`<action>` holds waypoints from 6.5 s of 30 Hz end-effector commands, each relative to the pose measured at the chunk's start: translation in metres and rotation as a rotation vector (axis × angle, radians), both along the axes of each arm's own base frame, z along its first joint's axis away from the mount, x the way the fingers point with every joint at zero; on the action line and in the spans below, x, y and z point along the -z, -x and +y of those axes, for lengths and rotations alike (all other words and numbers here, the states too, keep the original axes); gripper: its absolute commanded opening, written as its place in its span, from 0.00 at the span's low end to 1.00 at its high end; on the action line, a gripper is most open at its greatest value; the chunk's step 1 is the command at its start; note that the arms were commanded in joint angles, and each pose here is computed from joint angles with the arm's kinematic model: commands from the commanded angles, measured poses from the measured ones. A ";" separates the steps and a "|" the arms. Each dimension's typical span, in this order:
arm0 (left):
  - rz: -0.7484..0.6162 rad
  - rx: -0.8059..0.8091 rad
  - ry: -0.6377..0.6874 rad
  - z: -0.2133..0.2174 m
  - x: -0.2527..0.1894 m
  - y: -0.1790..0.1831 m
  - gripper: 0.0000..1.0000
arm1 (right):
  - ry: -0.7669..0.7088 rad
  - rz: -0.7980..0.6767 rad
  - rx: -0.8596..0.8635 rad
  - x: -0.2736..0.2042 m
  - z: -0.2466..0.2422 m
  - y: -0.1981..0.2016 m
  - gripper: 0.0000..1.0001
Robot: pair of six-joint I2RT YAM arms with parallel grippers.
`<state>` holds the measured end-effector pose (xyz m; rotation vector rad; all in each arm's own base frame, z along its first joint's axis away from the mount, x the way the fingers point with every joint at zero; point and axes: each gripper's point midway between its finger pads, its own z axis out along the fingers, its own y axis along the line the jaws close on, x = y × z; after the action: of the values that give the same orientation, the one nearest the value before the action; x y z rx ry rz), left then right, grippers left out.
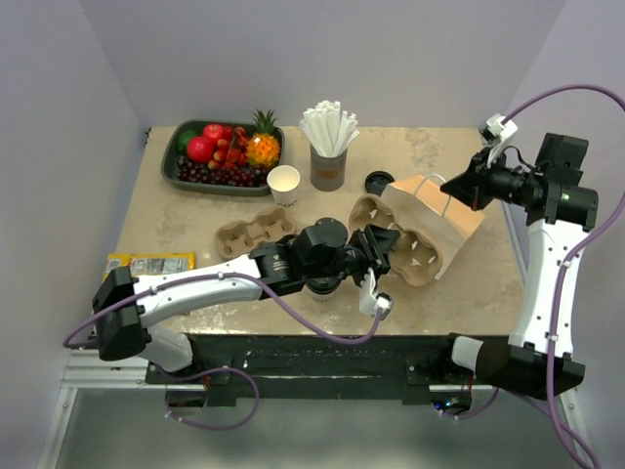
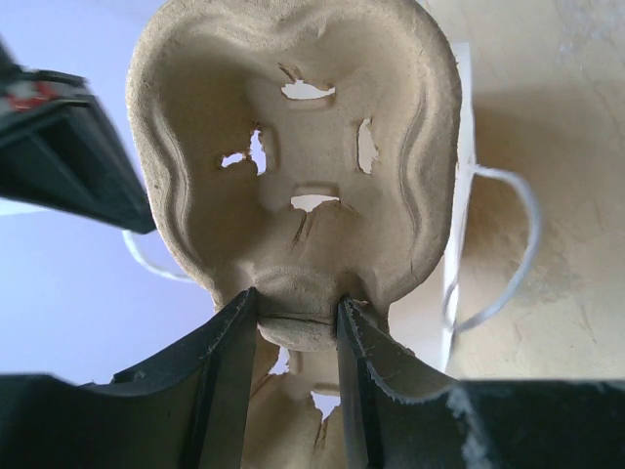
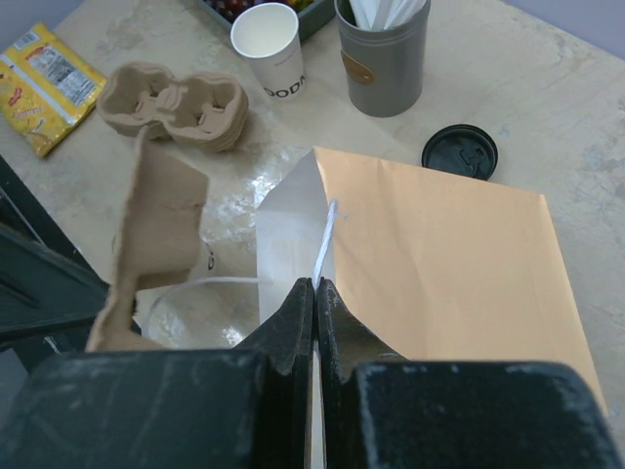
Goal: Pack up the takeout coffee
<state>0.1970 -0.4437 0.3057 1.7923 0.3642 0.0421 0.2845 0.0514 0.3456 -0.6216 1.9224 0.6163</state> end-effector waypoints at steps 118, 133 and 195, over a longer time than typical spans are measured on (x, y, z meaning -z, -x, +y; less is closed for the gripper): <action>0.123 0.269 0.059 -0.016 0.040 0.008 0.00 | 0.042 0.018 -0.295 -0.003 0.052 0.078 0.00; 0.159 0.206 0.047 -0.013 0.053 -0.037 0.00 | 0.099 -0.012 -0.368 -0.004 0.063 0.083 0.00; -0.111 0.105 0.022 -0.034 0.080 -0.084 0.00 | 0.093 0.089 -0.402 0.017 0.071 0.080 0.00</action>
<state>0.2694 -0.4568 0.1825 1.9644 0.1811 -0.0254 0.2305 0.1141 0.3338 -1.0889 1.8807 0.7014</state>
